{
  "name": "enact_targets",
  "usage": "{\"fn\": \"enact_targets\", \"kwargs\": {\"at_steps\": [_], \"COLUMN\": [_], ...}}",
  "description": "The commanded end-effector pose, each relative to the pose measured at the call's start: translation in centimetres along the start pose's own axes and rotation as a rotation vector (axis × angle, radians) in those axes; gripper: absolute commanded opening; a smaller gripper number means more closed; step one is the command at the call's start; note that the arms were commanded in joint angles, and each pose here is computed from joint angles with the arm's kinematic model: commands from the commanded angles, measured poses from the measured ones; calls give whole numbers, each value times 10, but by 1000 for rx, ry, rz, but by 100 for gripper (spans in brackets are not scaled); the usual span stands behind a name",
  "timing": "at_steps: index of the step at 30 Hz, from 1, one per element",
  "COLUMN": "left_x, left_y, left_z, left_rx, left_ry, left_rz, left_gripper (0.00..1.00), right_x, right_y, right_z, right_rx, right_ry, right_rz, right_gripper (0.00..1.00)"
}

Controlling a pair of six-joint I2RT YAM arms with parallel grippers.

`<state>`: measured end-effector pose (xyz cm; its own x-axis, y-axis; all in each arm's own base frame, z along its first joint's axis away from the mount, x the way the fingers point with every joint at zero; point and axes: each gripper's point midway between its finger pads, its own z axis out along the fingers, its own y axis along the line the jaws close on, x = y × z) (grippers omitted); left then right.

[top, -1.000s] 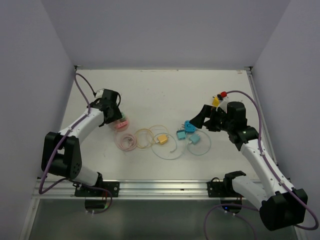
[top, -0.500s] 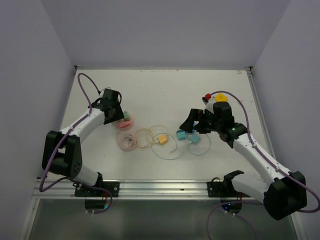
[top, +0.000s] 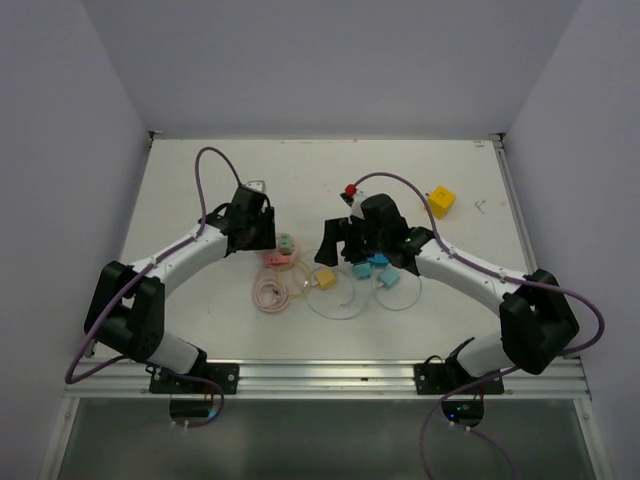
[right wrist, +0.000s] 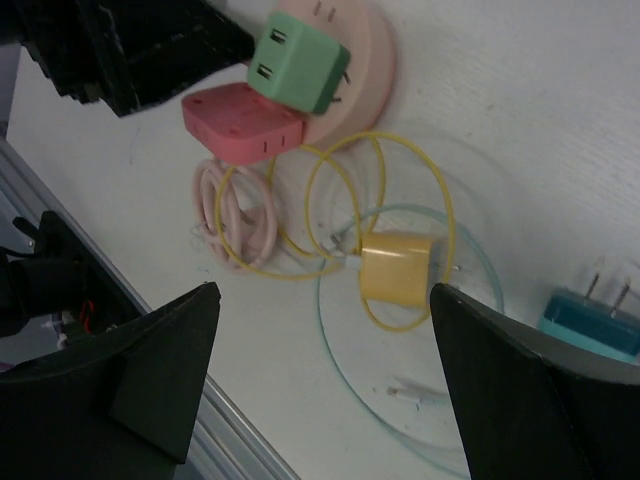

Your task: Pull the plug off the socket

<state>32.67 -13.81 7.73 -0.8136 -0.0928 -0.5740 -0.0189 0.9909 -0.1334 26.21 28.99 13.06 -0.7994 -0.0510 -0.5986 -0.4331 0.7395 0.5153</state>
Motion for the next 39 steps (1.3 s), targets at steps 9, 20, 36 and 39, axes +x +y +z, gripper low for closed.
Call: {"fn": "enact_targets", "kwargs": {"at_steps": [9, 20, 36, 39], "left_x": [-10, 2, 17, 19], "left_y": [-20, -23, -30, -28], "left_z": [-26, -24, -20, -18], "left_rx": [141, 174, 215, 205], "left_ry": [-59, -11, 89, 103], "left_rz": [263, 284, 284, 279], "left_gripper": [13, 13, 8, 7], "right_x": [-44, -39, -20, -5], "right_y": [29, 47, 49, 42], "right_z": [52, 87, 114, 112], "right_rx": [-100, -165, -217, -224], "right_ry": [-60, -48, -80, -68], "right_rz": [-397, -488, -607, -604], "right_gripper": [90, 77, 71, 71]}}
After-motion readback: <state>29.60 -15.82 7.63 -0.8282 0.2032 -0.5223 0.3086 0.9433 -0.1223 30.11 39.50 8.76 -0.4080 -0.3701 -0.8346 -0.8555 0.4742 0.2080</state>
